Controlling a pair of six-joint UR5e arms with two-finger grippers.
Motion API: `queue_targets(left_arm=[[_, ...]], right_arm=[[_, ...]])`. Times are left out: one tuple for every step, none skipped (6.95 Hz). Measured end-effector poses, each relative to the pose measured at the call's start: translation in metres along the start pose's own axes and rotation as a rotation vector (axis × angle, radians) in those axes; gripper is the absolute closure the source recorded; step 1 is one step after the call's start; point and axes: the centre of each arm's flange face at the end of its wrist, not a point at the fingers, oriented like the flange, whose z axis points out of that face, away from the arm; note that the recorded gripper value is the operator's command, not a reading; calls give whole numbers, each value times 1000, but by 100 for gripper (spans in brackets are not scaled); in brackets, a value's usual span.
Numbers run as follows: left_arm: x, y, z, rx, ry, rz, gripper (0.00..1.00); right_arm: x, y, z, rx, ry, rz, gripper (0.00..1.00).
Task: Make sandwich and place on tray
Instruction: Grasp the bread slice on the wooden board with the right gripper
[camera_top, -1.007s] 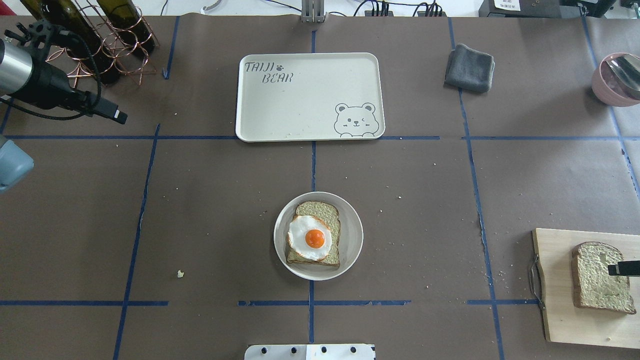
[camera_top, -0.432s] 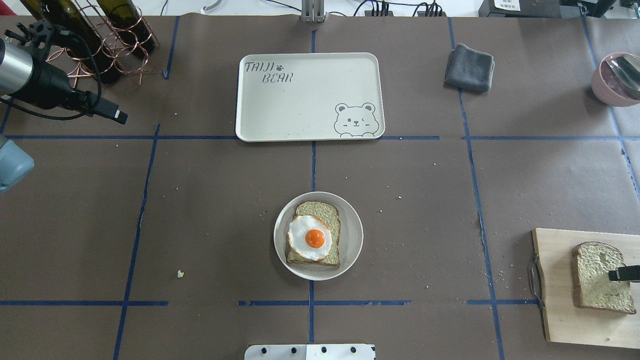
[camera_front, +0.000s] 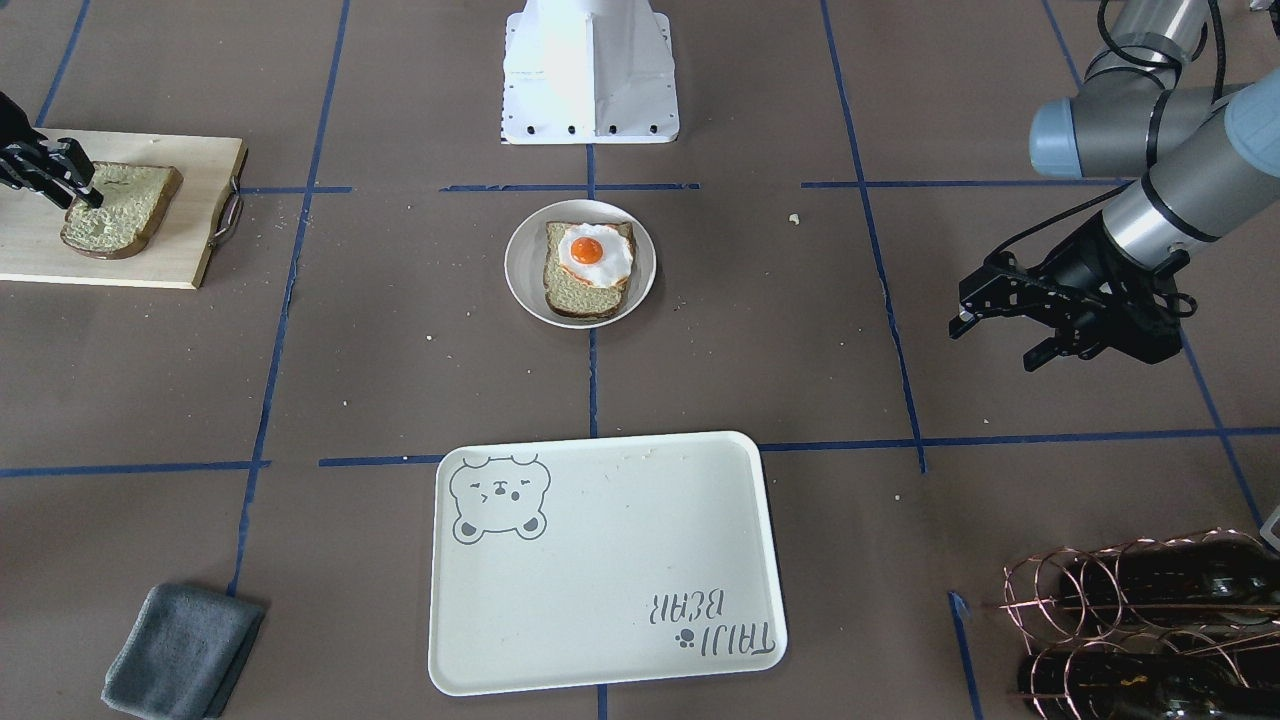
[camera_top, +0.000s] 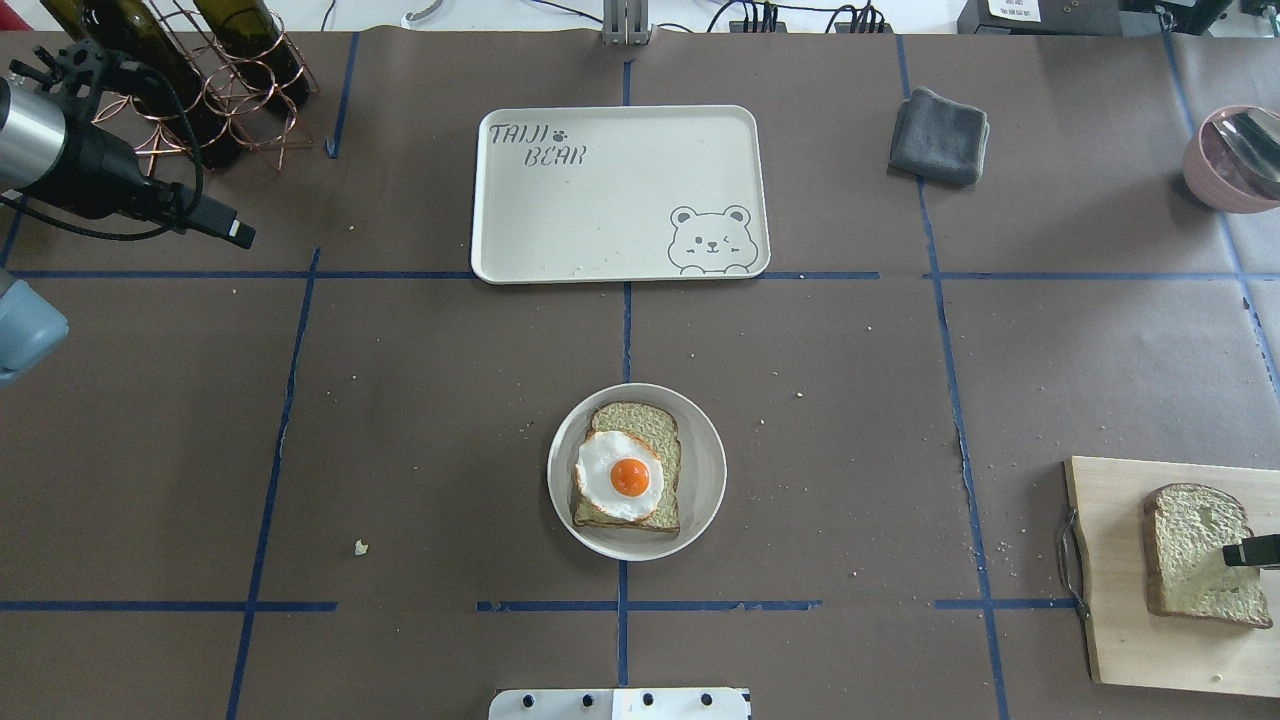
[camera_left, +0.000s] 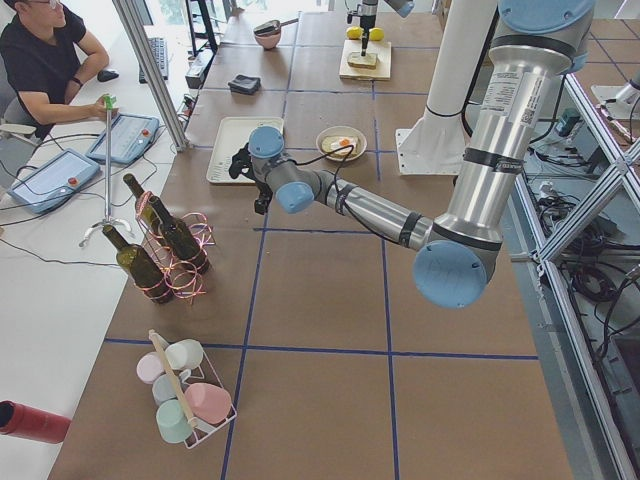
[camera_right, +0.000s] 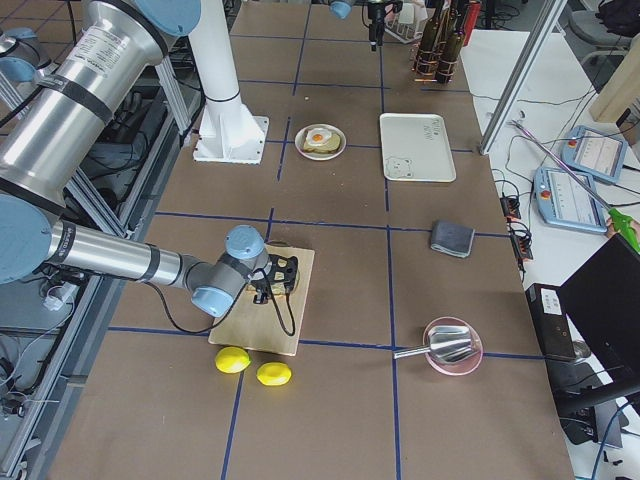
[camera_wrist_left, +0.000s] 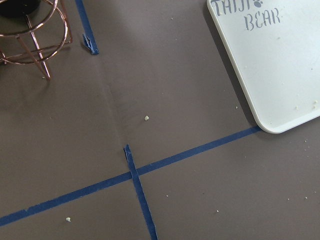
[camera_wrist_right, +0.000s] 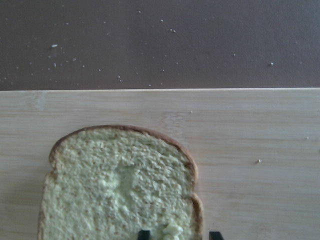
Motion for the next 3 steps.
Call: queue_targets(left_arm=[[0,0,0,0,0,0,0],[0,0,0,0,0,1,0],[0,0,0,0,-1,1,0]], right_arm=[[0,1,1,-3,2,0,50],[1,2,2,-8,5,-1,50],[3,2,3,-11,10,0,53]])
